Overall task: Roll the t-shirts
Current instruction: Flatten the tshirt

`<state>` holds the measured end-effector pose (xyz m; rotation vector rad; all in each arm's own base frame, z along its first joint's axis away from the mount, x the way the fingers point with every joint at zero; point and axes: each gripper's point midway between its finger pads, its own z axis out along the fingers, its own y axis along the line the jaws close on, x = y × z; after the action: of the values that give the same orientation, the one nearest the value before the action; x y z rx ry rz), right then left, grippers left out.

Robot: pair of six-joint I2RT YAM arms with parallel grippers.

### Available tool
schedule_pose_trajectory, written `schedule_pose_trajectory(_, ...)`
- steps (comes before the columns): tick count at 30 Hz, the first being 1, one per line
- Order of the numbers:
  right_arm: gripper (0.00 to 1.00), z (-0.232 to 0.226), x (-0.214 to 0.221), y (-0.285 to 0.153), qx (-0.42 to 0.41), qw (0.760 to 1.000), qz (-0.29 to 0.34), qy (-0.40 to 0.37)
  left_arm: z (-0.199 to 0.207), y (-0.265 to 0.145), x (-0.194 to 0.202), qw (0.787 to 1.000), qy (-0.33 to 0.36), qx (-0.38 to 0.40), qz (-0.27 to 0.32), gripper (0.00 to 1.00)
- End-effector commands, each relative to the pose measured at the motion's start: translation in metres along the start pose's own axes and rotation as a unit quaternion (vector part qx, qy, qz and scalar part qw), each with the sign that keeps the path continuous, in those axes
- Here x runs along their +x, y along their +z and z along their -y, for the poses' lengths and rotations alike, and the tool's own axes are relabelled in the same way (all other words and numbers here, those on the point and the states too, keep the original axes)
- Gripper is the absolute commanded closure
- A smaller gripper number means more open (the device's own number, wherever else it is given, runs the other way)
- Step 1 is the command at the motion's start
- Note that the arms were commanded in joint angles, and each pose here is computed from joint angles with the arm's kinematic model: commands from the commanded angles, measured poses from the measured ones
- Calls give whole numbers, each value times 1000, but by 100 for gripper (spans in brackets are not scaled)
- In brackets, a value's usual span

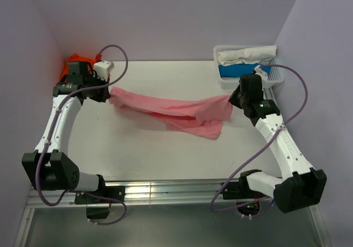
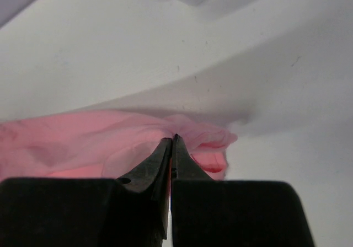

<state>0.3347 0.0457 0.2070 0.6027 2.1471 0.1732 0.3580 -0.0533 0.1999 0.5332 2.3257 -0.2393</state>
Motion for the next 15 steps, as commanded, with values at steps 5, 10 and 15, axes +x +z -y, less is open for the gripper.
schedule_pose_trajectory(5,100,-24,-67,-90,-79,991,102,19,-17,-94,-48,993,14,-34,109,100)
schedule_pose_trajectory(10,100,-35,-95,-154,-142,978,150,37,-17,-144,-70,982,21,-70,176,100)
schedule_pose_trajectory(15,100,-42,-119,-216,-200,958,199,54,-6,-187,-87,968,36,-86,231,100)
